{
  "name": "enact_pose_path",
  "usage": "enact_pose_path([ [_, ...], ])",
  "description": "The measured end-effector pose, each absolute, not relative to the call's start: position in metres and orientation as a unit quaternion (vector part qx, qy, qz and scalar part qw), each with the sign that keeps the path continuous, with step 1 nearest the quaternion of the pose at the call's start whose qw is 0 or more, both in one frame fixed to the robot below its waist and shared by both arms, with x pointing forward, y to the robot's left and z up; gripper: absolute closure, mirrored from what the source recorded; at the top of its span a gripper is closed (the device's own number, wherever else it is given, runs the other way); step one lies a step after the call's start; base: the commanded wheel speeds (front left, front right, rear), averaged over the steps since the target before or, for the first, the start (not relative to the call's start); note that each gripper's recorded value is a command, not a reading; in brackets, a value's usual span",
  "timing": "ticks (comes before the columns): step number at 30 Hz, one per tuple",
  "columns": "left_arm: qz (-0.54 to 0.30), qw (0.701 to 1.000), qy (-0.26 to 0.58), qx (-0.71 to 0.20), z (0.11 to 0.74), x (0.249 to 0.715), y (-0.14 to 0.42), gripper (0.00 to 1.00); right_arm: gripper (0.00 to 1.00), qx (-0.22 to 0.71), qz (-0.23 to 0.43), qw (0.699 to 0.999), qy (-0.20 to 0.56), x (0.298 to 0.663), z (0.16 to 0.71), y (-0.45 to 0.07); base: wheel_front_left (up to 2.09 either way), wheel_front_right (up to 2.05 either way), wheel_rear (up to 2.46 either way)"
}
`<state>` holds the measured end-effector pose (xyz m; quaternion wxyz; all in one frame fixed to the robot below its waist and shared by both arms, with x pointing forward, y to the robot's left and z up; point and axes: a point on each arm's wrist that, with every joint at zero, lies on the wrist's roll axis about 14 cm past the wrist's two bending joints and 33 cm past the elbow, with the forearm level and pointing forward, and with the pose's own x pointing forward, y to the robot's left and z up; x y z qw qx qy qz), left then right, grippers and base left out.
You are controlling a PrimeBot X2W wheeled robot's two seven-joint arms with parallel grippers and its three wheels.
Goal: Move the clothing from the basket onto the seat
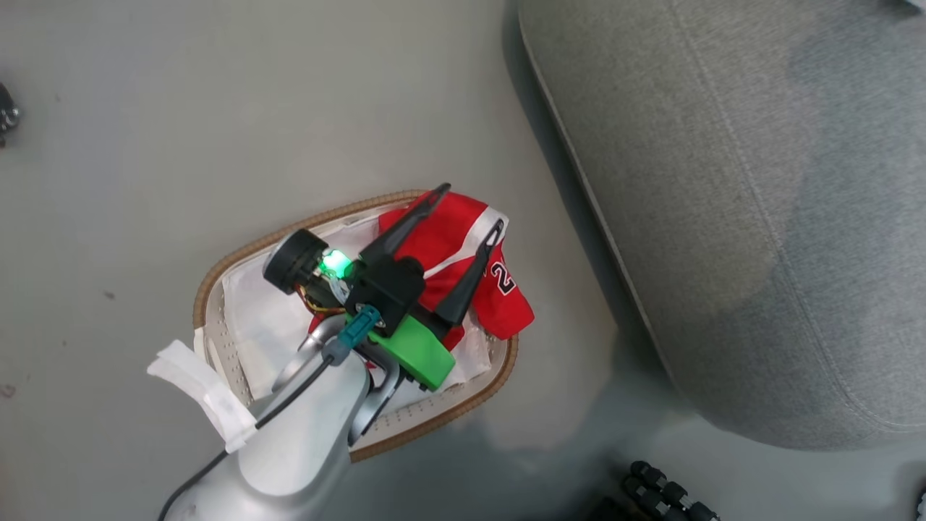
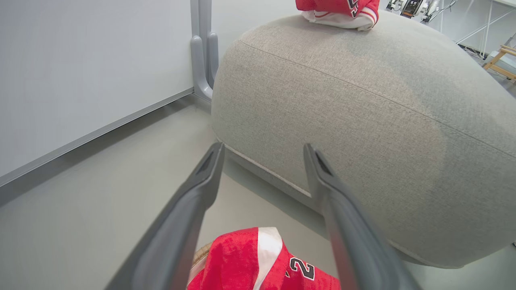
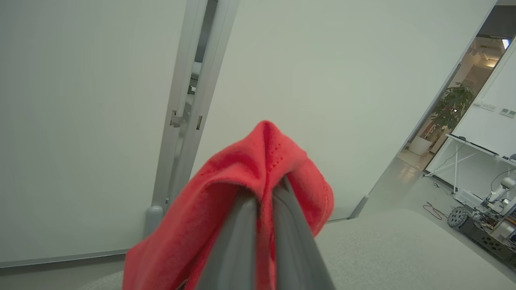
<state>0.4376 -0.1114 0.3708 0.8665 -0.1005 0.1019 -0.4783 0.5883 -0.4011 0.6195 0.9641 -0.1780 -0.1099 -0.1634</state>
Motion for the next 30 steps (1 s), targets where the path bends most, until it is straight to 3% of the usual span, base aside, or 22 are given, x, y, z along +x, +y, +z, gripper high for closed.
enact_pose_path([
  [8, -0.458, 0.875, 0.122, -0.095, 0.339, 0.452, -0.095, 0.00, 1.00, -0.133, -0.170, 0.976, 0.027, 0.577, 0.482, -0.397, 0.00, 0.00, 0.00],
  [13, -0.455, 0.875, 0.132, -0.096, 0.328, 0.452, -0.094, 0.00, 1.00, -0.123, -0.179, 0.973, 0.074, 0.561, 0.441, -0.399, 0.00, 0.00, 0.00],
  [14, -0.456, 0.875, 0.133, -0.096, 0.327, 0.452, -0.094, 0.00, 0.78, -0.123, -0.180, 0.973, 0.078, 0.557, 0.438, -0.399, 0.00, 0.00, 0.00],
  [15, -0.456, 0.875, 0.133, -0.096, 0.327, 0.452, -0.095, 0.00, 0.67, -0.122, -0.182, 0.972, 0.081, 0.555, 0.436, -0.399, 0.00, 0.00, 0.00],
  [16, -0.456, 0.875, 0.133, -0.096, 0.326, 0.453, -0.095, 0.00, 0.01, -0.120, -0.183, 0.972, 0.083, 0.552, 0.434, -0.398, 0.00, 0.00, 0.00],
  [30, -0.437, 0.888, 0.104, -0.100, 0.363, 0.463, -0.095, 0.00, 0.00, -0.117, -0.179, 0.973, 0.089, 0.500, 0.431, -0.382, 0.00, 0.00, 0.00],
])
